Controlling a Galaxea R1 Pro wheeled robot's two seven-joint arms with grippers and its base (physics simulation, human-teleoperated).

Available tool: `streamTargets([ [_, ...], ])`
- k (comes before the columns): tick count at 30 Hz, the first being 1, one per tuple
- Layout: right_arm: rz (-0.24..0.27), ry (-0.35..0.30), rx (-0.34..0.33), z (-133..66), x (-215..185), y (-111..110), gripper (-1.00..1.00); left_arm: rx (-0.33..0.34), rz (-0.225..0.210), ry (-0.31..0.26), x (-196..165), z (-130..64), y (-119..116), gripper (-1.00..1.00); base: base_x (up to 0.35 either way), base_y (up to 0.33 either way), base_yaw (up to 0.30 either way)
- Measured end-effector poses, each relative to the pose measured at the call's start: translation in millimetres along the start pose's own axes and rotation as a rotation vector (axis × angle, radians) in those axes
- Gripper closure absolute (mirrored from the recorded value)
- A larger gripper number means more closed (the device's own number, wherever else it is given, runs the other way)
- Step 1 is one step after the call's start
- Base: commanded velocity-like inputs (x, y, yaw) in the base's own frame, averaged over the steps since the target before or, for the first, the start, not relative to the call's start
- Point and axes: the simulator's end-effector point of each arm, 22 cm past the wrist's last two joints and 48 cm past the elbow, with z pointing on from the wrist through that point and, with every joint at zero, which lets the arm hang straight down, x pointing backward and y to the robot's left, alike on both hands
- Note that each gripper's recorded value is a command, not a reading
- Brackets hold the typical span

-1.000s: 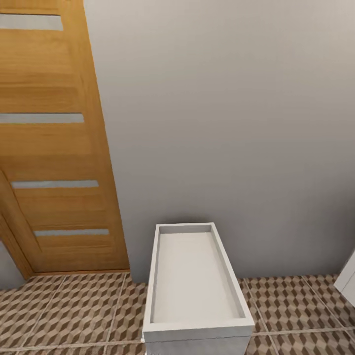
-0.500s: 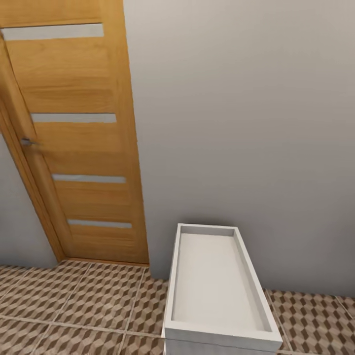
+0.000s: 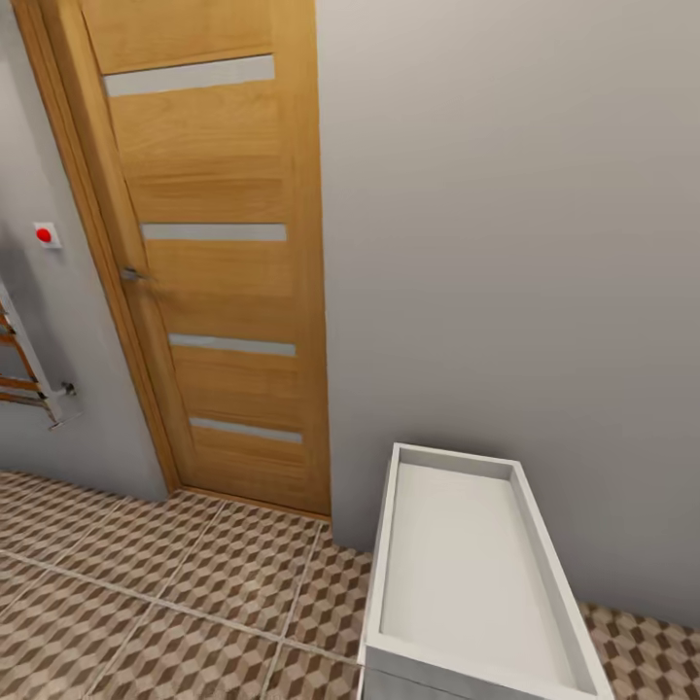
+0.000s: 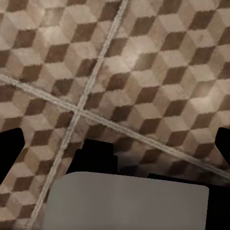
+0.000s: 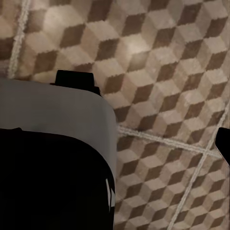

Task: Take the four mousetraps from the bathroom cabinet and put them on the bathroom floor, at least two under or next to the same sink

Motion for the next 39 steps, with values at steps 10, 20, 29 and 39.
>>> streamTargets([
  [10, -0.001, 0.004, 0.001, 0.2, 1.0, -1.6, -1.0, 0.0, -0.001, 0.0, 0.0, 0.0, 0.0, -1.0, 0.0, 0.0, 0.3],
  [20, -0.001, 0.002, 0.003, 0.3, 0.8, -2.9, -1.0, 0.0, 0.0, 0.0, 0.0, 0.0, 0.0, -1.0, 0.0, 0.0, 0.3],
  [29, -0.001, 0.0, 0.004, 0.4, 0.4, -3.3, -1.0, 0.0, 0.0, 0.0, 0.0, 0.0, 0.0, -1.0, 0.0, 0.0, 0.3],
  [39, -0.002, -0.001, 0.004, 0.4, 0.0, -3.4, -1.0, 0.0, 0.0, 0.0, 0.0, 0.0, 0.0, -1.0, 0.0, 0.0, 0.3],
])
